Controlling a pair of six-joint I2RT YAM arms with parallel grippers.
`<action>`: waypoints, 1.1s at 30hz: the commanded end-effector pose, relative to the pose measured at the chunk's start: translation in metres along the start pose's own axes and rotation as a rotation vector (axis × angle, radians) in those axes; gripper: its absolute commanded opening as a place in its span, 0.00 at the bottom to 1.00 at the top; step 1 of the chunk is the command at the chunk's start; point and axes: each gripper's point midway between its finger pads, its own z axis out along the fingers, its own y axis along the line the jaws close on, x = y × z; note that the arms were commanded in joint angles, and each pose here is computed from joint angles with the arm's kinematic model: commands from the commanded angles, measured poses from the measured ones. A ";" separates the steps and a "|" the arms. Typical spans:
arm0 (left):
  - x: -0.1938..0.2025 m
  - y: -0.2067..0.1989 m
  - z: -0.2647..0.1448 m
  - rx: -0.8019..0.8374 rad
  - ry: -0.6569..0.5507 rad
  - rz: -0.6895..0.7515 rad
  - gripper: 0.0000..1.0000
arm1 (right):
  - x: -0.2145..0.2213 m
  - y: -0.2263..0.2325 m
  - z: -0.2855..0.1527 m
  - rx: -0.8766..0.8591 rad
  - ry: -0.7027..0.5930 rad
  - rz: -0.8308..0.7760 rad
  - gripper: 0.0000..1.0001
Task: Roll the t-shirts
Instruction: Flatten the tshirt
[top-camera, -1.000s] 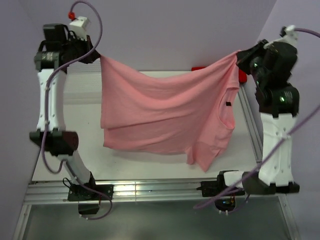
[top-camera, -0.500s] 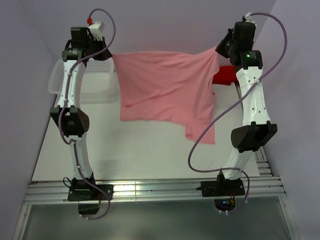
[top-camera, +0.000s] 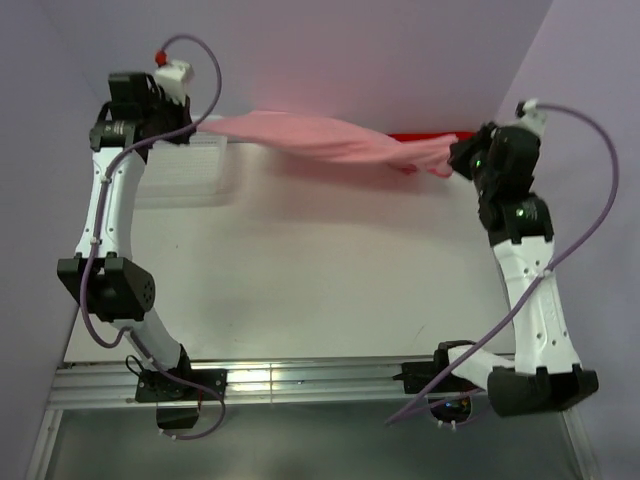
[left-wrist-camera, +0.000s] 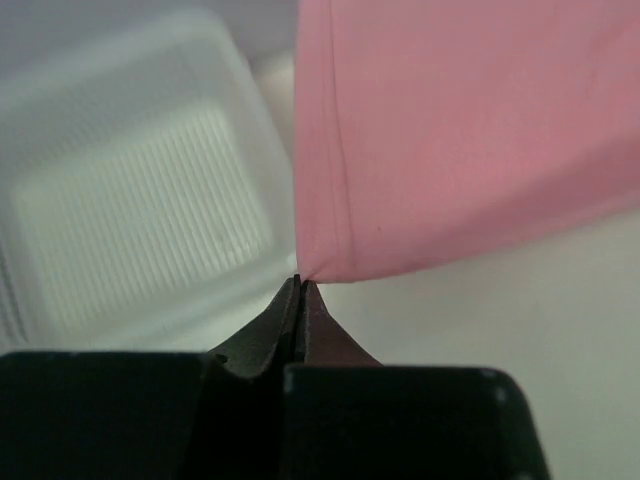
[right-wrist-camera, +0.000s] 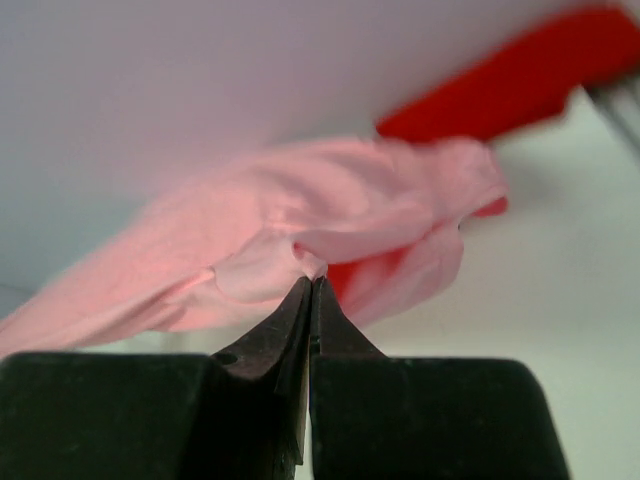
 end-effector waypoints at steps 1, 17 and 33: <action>0.125 0.002 -0.007 0.025 0.331 0.061 0.00 | 0.090 -0.052 0.001 0.093 0.142 0.069 0.00; 0.349 -0.052 -0.067 0.249 0.781 0.117 0.00 | 0.305 -0.183 -0.061 0.365 0.433 0.303 0.00; 0.388 -0.060 -0.115 0.293 0.863 0.247 0.05 | 0.330 -0.202 -0.095 0.424 0.495 0.322 0.28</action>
